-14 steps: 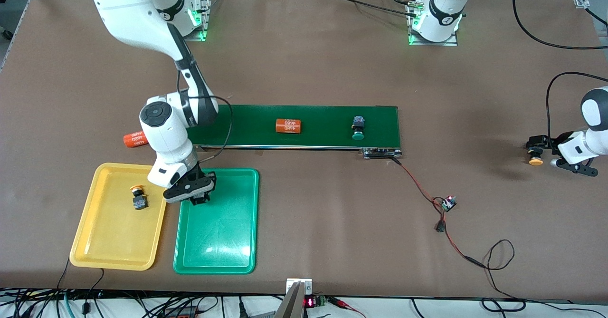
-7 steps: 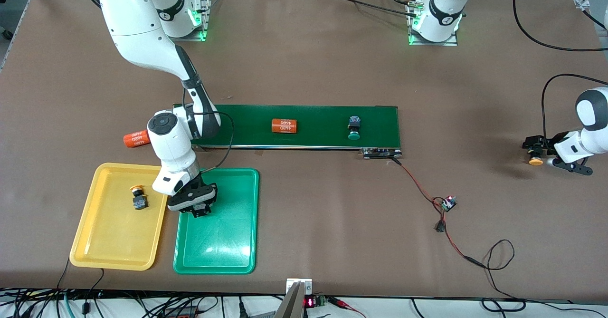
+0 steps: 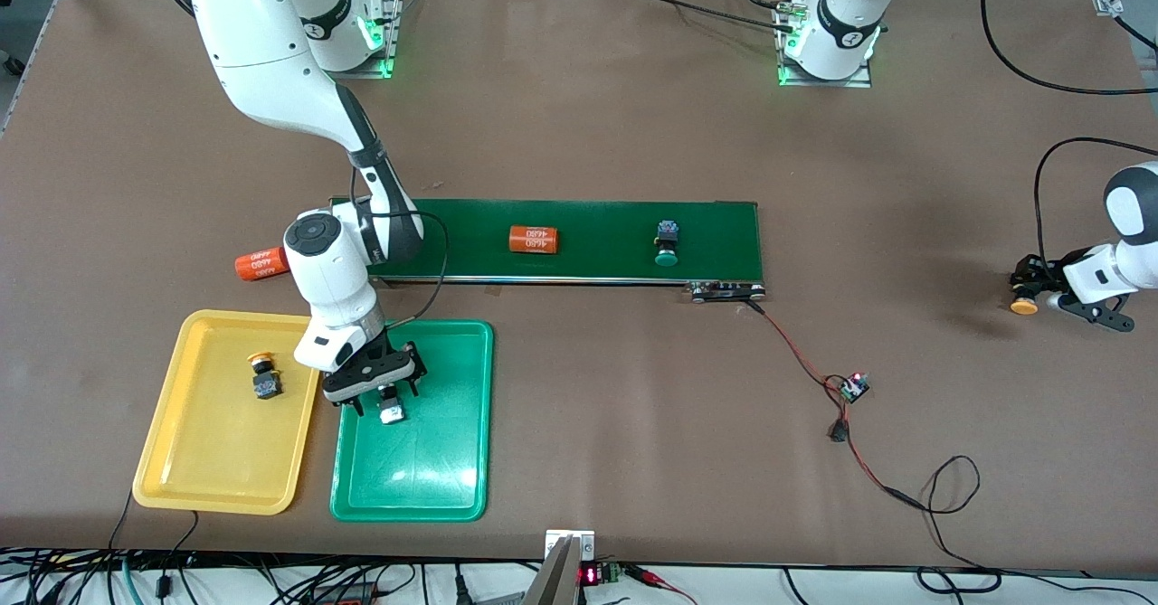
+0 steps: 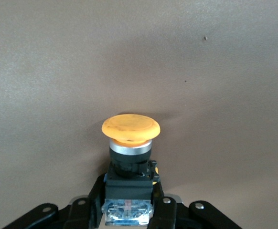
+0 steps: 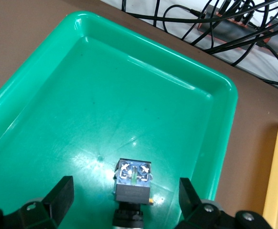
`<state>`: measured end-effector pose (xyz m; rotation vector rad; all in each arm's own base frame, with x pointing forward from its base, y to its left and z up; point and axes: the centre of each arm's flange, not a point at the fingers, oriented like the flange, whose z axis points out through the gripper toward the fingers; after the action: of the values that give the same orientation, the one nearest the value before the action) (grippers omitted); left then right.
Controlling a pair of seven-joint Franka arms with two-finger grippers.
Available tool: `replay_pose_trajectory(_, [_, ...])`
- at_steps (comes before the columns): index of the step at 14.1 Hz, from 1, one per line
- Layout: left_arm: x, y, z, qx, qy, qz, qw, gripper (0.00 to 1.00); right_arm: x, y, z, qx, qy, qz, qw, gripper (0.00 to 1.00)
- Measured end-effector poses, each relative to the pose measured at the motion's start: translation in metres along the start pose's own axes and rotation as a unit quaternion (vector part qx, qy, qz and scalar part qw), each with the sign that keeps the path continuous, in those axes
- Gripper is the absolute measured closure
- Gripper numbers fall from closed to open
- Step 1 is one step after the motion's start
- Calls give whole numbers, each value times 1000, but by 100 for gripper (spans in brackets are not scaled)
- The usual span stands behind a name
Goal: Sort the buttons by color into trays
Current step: 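Move the right gripper's button over the green tray while the left gripper grasps, then open the right gripper over the green tray while the left gripper lifts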
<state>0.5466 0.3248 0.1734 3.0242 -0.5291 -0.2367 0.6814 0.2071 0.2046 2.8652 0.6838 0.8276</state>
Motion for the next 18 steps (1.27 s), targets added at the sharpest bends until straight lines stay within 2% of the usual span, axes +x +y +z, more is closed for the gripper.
replay_pose_trajectory(2, [6,7,-13,-1,-4,-3,1000,59,-1,-2,0,3,-14,5,1000,1])
replay_pose_trajectory(3, [13,16,-26,-4,-11,-13,1000,59,0,-2,-4,5,-31,14,999,1])
replay_pose_trajectory(7, [42,69,-88,-5,-42,-58,997,59,23,-8,-58,28,-132,54,989,0])
replay_pose_trajectory(11, [69,124,-117,-11,-63,-89,994,59,37,-4,-115,40,-194,76,977,0])
replay_pose_trajectory(14, [92,175,-137,-20,-57,-83,995,59,46,-9,-161,47,-246,98,963,0])
replay_pose_trajectory(18, [121,253,-154,-25,-45,-58,997,59,50,14,-219,49,-288,113,950,0])
